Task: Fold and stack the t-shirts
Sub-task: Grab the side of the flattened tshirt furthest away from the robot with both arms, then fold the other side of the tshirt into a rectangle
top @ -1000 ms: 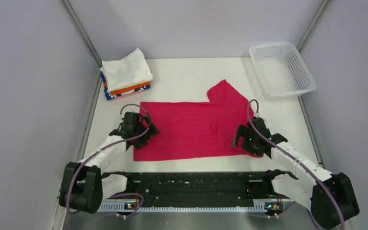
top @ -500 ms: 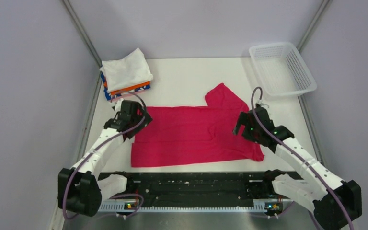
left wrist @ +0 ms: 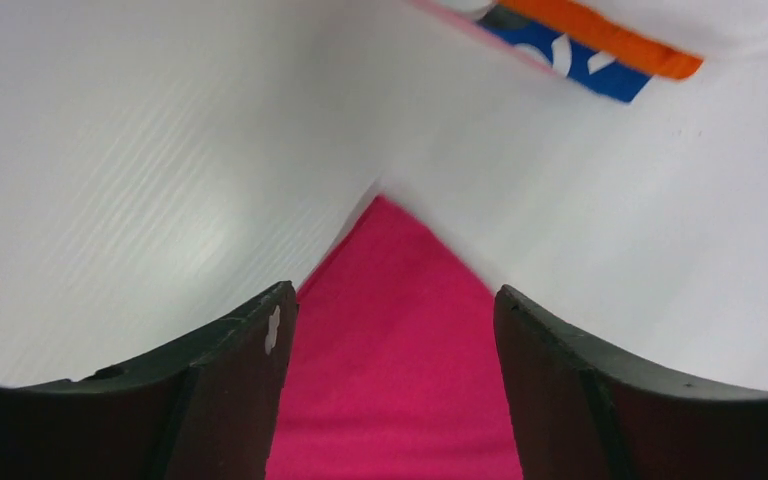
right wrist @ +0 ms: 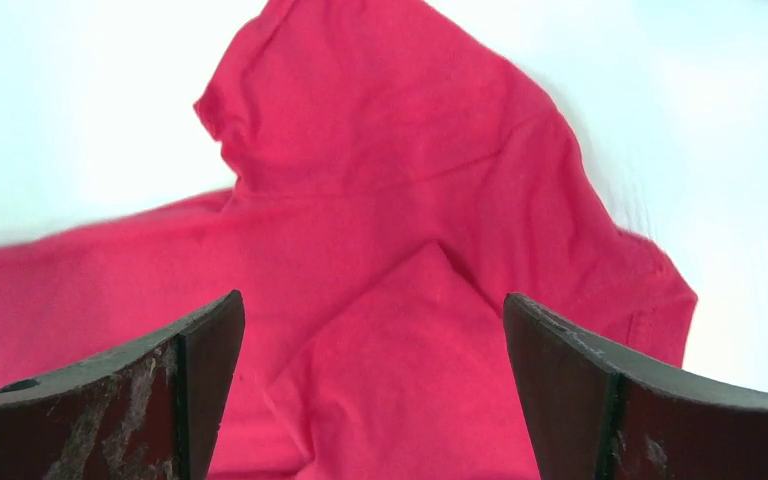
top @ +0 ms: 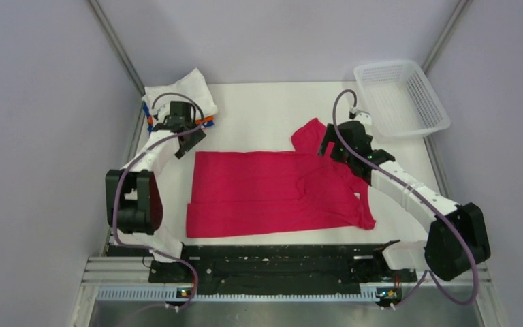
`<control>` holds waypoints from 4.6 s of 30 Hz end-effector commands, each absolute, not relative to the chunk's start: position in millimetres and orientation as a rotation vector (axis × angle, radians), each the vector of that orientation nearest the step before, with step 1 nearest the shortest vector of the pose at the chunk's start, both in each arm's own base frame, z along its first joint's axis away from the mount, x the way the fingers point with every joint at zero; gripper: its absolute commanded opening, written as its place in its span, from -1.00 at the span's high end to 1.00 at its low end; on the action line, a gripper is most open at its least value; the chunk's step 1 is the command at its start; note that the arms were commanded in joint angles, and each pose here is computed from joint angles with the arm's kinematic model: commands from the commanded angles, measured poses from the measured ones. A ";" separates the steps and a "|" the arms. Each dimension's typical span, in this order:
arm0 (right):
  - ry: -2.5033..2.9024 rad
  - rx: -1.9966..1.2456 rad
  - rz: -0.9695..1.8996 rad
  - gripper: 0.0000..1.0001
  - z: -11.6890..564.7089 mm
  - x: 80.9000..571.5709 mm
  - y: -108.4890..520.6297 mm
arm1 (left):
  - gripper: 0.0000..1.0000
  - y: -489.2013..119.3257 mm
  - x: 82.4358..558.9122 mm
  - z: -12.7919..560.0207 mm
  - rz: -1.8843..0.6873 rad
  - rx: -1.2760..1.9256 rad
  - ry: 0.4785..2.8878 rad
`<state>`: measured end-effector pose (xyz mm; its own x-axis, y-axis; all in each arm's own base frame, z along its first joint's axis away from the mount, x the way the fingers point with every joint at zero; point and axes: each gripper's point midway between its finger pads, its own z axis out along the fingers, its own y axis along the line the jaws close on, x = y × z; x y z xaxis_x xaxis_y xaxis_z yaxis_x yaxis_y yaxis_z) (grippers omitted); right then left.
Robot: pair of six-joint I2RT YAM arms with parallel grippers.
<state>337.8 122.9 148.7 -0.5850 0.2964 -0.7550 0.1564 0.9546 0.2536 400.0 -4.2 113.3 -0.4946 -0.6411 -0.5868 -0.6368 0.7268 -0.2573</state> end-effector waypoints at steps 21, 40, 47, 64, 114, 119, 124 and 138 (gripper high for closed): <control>2.205 0.353 0.152 -0.97 131.2 418.7 97.8 | 0.16 -7.5 441.5 25.8 0.060 -0.973 2.471; 2.216 0.174 0.128 -0.88 119.3 542.5 133.1 | 1.00 -17.6 418.2 61.0 -0.068 -0.871 2.414; 2.226 0.009 0.089 -0.54 94.6 587.8 172.6 | 1.00 -17.6 412.4 67.9 -0.072 -0.846 2.407; 2.407 0.038 -0.032 -0.03 17.0 540.3 175.4 | 1.00 -17.2 408.0 66.0 -0.067 -0.837 2.415; 2.115 -0.042 0.122 1.00 185.6 299.7 113.1 | 1.00 -20.3 277.6 86.0 -0.182 -0.880 2.287; 2.208 0.020 0.107 1.00 155.9 269.6 103.8 | 1.00 -17.8 260.0 70.6 -0.159 -0.916 2.310; 2.349 0.233 0.057 0.71 115.6 226.8 81.3 | 0.93 -16.9 242.0 57.5 -0.151 -0.937 2.328; 2.226 0.324 0.452 -0.97 157.7 206.7 110.7 | -0.79 -15.6 234.4 103.5 -0.205 -0.989 2.216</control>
<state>189.5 93.4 117.1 -0.7026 0.3269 -0.6321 0.1441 0.9352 0.3235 211.0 -8.2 60.1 -0.5183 -0.7015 -0.4891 -0.6567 0.6928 -0.2978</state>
